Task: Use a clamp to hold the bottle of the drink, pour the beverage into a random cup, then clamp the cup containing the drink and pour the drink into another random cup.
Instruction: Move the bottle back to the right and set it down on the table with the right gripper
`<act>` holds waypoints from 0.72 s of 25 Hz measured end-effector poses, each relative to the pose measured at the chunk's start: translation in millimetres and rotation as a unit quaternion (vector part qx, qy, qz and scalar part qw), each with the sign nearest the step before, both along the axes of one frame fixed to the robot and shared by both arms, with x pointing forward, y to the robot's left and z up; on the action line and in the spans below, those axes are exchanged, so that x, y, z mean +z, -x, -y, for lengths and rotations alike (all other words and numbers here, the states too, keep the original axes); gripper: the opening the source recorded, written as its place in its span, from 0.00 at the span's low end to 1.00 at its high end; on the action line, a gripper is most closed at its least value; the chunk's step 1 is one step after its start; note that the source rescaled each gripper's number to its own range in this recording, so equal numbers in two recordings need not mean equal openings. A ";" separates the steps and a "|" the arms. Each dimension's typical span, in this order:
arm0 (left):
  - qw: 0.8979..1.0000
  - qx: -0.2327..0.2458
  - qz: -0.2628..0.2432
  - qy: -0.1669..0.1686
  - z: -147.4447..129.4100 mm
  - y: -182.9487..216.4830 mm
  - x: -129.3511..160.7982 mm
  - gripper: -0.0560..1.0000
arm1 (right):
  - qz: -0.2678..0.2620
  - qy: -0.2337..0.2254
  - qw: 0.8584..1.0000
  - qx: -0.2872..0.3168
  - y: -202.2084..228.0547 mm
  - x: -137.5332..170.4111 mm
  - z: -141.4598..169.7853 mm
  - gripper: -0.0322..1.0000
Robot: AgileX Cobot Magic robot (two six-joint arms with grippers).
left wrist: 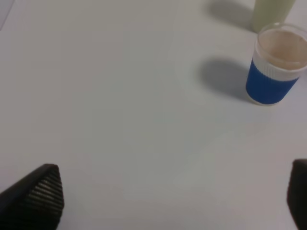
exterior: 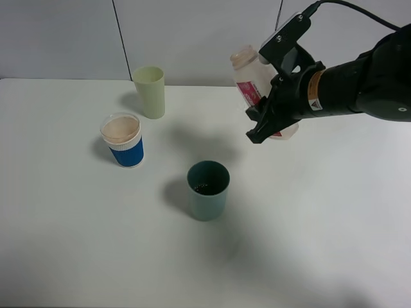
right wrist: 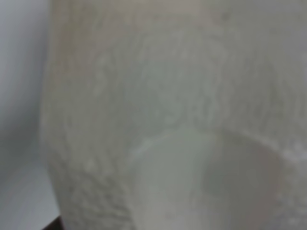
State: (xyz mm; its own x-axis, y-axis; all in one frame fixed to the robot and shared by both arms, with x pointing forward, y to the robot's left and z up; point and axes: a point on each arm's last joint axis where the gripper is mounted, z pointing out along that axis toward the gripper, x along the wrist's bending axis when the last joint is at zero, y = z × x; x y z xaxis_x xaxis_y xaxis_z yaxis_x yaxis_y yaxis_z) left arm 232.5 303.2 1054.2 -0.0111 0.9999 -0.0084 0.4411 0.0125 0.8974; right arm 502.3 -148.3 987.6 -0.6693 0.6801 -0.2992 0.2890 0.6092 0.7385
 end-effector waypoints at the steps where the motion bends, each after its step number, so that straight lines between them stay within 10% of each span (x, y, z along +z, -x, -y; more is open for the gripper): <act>1: 1.000 0.000 0.000 0.000 0.0 0.0 0.0 0.79 | 0.002 -0.010 1.000 -0.004 -1.8 1.1 1.7 0.07; 18: 1.000 0.000 0.000 0.000 0.0 0.0 0.0 0.79 | 0.074 -0.079 0.994 -0.019 10.5 -18.2 18.7 0.07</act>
State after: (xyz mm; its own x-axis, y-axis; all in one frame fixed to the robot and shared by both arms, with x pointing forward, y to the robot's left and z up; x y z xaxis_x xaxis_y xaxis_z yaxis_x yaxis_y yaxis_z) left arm 232.5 303.2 1054.2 -0.0111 0.9999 -0.0084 0.4411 0.0125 0.8974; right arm 491.8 -167.0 969.4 -0.5987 0.7508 -0.2790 0.1918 0.4726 0.8602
